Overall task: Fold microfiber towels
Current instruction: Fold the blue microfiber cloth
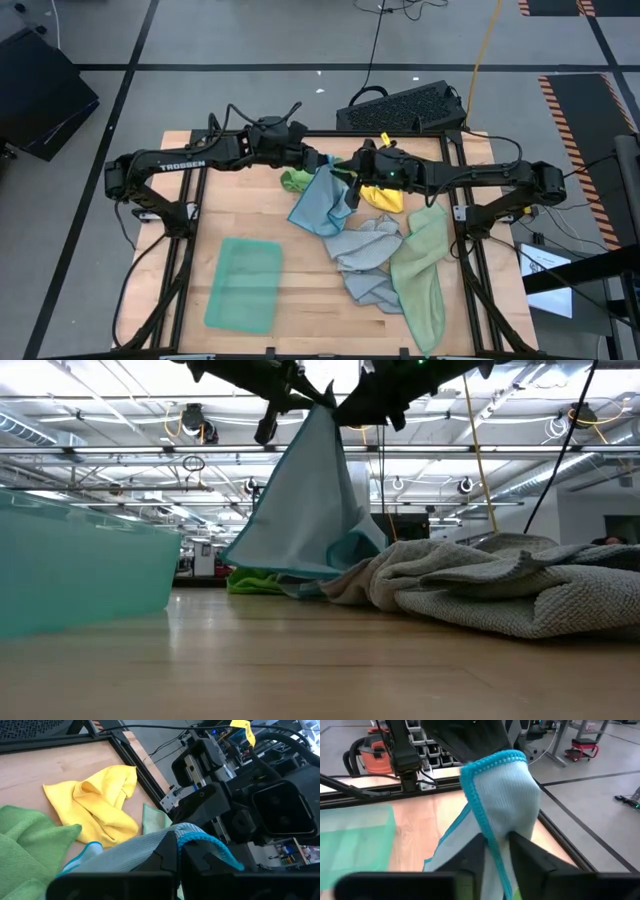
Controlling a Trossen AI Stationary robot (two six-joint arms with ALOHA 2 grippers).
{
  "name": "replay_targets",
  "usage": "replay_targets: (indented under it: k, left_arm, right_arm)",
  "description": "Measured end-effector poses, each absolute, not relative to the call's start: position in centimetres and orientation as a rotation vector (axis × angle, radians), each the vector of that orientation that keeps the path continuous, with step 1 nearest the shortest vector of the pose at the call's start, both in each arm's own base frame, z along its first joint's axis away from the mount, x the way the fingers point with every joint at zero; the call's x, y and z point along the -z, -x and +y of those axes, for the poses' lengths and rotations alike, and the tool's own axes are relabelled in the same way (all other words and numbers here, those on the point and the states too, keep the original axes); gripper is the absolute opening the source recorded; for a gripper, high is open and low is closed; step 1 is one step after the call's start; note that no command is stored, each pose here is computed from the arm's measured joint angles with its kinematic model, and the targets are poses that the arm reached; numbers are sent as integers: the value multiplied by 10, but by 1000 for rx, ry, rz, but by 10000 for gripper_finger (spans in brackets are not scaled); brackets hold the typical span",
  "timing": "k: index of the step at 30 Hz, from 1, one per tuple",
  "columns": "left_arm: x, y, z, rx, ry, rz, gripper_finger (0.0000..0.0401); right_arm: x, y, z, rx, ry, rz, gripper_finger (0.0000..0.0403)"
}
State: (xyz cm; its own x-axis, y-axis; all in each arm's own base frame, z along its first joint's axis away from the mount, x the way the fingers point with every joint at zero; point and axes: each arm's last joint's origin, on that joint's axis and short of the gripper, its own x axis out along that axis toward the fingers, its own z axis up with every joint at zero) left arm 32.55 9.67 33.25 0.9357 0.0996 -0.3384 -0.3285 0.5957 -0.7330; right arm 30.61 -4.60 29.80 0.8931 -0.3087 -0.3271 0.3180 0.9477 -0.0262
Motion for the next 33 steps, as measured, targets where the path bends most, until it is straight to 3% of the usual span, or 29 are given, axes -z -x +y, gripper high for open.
replay_targets:
  k: [5, 13, 19, 25, 33]
  left_arm:
    - [-332, -325, 97, -254, 902, 279, 1]
    - [-323, -322, 94, -279, 896, 386, 4]
    - [-319, -322, 87, -244, 795, 441, 27]
    - [-323, -329, 68, -137, 606, 426, 89]
    - [-326, -336, 33, -189, 288, 396, 189]
  right_arm:
    - [-298, -306, -46, 326, -29, 335, 7]
    - [-302, -296, -49, 331, -110, 358, 4]
    - [-300, -292, -55, 221, -259, 392, 4]
    - [-299, -292, -55, 185, -349, 397, 3]
    - [-300, -291, -59, 88, -563, 404, 3]
